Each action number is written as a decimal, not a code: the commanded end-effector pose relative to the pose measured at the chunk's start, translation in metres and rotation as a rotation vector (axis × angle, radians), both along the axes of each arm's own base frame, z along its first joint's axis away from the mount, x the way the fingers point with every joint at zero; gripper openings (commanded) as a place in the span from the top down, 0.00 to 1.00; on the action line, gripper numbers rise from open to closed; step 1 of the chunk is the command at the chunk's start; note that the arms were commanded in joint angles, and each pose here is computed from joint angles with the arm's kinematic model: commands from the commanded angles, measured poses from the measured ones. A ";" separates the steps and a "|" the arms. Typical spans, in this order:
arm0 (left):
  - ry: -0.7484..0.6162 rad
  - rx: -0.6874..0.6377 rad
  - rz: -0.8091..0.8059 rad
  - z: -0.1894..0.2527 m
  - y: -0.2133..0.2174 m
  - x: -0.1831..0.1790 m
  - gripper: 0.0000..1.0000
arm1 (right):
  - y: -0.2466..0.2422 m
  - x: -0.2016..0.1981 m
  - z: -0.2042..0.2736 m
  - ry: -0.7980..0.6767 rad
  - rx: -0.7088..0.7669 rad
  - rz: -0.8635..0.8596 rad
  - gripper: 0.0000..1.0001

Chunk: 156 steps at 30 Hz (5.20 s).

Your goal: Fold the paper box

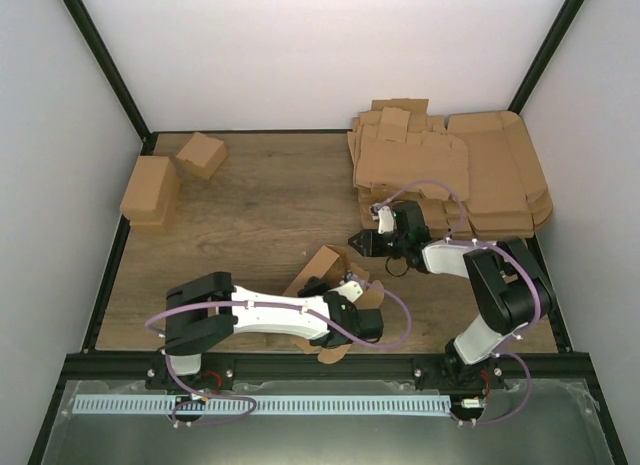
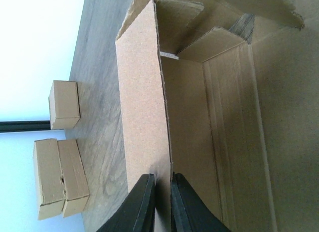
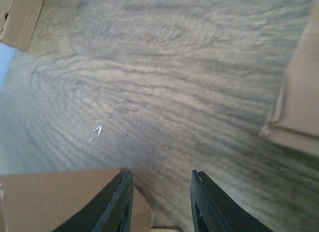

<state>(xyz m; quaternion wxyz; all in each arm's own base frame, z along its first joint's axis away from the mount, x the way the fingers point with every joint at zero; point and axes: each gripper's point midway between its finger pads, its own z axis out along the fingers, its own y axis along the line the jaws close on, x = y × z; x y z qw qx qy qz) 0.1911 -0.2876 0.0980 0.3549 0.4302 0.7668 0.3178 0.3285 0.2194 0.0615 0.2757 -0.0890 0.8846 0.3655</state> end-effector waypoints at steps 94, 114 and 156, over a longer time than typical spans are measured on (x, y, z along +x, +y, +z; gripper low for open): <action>0.113 -0.224 -0.057 0.005 -0.025 -0.012 0.88 | 0.067 -0.052 0.016 -0.675 -0.046 0.154 0.89; 0.208 -0.768 -0.024 0.150 -0.043 0.023 0.12 | 0.037 -0.042 0.017 -0.530 -0.225 -0.022 0.99; 0.356 -1.037 0.213 0.121 0.105 0.075 0.47 | 0.000 -0.009 0.044 -0.037 -0.101 -0.110 0.99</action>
